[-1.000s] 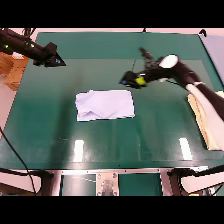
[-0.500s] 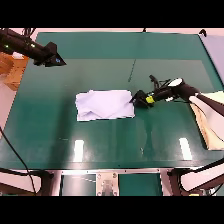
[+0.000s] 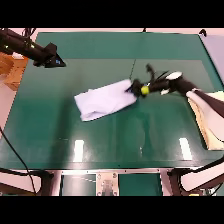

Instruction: Fold the shirts.

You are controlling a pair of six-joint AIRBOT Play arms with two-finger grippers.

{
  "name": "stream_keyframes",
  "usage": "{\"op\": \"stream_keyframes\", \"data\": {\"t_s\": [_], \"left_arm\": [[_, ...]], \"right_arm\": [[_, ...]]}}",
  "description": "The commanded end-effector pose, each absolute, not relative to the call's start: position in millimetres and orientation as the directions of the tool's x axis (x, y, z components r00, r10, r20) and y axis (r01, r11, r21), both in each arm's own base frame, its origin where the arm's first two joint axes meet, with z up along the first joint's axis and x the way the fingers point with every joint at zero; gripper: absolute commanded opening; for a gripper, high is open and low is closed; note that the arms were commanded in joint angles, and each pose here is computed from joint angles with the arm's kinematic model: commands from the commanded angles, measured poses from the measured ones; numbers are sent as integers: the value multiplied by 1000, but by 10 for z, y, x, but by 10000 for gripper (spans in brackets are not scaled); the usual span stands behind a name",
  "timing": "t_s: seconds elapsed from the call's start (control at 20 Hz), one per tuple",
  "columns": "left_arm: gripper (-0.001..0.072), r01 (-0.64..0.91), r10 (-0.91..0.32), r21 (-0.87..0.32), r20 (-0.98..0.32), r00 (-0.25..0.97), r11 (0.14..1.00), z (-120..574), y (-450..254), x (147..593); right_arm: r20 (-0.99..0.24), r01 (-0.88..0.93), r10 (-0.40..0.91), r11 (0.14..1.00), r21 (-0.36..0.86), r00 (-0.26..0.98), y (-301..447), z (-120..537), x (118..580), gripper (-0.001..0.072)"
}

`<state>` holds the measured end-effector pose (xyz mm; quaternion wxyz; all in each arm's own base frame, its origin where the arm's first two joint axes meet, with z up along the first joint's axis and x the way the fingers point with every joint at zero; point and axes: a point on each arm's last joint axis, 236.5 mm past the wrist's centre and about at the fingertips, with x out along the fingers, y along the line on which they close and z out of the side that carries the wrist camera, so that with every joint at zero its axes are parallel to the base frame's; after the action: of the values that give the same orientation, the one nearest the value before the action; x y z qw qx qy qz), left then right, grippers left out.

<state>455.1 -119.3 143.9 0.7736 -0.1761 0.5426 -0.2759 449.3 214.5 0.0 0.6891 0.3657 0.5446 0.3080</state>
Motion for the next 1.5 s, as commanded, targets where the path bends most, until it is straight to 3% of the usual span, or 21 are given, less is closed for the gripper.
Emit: {"op": "stream_keyframes", "data": {"t_s": [0.0,0.15,0.3,0.5,0.7,0.85,1.05,1.25,1.45], "left_arm": [[26,236,-618,-572,-744,254,785,1442,-1192,4537],[26,236,-618,-572,-744,252,785,1441,-1193,4531],[26,237,-618,-572,-744,252,785,1441,-1193,4532],[26,236,-618,-572,-744,254,785,1442,-1192,4537],[26,236,-618,-572,-742,259,786,1446,-1191,4549],[26,236,-617,-570,-738,274,787,1456,-1188,4584],[26,236,-617,-570,-738,275,787,1457,-1188,4587],[26,237,-617,-569,-738,275,787,1457,-1188,4587],[26,243,-617,-567,-737,276,787,1457,-1188,4588]], "right_arm": [[-428,-163,822,513,843,377,1731,1089,4788,13],[-371,-165,736,542,824,566,829,1882,4993,13],[-354,-97,623,571,815,697,-165,2201,5000,13],[-346,71,385,576,814,856,-1614,2265,4774,12],[-434,278,184,539,795,882,-2665,2010,4233,13],[-494,372,122,510,776,861,-3021,1871,3842,12],[-613,497,147,454,739,777,-3088,1601,3369,13],[-855,757,128,413,506,502,-3066,1115,2685,13],[-964,927,168,283,245,204,-2991,636,1993,13]]}}
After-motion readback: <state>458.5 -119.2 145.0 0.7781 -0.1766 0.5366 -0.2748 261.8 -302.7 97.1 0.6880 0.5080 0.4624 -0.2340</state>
